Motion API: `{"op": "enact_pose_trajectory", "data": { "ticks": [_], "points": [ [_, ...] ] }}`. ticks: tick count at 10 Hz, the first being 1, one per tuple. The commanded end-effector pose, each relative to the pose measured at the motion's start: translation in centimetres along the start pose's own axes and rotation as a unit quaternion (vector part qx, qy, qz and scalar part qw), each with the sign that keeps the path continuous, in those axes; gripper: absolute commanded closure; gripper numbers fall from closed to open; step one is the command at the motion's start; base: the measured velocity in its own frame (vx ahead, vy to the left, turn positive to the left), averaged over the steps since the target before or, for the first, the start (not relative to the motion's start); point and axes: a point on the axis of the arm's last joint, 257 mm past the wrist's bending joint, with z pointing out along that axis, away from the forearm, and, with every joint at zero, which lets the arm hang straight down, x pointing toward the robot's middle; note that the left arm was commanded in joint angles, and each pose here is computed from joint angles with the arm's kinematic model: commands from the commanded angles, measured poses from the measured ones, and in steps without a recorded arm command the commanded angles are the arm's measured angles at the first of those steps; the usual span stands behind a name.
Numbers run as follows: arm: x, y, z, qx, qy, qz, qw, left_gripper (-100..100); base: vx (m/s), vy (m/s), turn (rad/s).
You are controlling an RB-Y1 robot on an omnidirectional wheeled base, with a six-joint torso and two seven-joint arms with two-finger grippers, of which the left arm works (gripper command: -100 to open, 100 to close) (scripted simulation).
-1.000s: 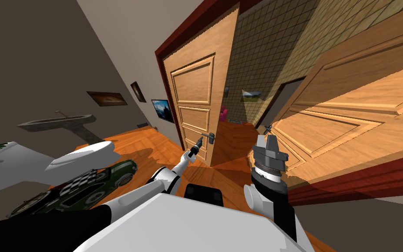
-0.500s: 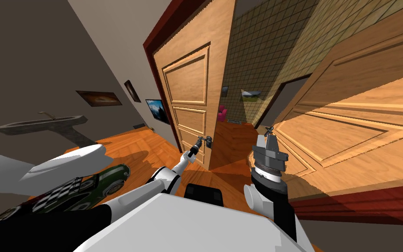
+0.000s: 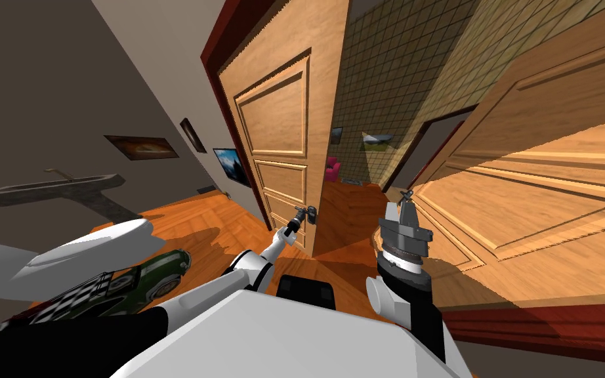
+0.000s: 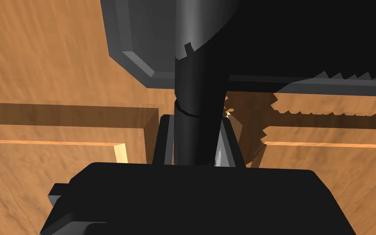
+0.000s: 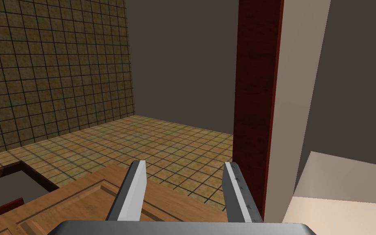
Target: Push the door open
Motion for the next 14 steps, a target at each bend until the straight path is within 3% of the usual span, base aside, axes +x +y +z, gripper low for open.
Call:
{"op": "enact_pose_trajectory", "data": {
  "ticks": [1,4,14],
  "points": [
    [0.0,0.1,-0.03,-0.001,0.000,0.001,1.0000,100,-0.013,0.008,-0.006],
    [0.0,0.1,-0.03,-0.001,0.000,0.001,1.0000,100,-0.002,0.002,0.000],
    [-7.3,0.2,-1.29,-0.004,-0.059,0.013,0.9982,100,0.131,-0.115,0.037]
  ]
}}
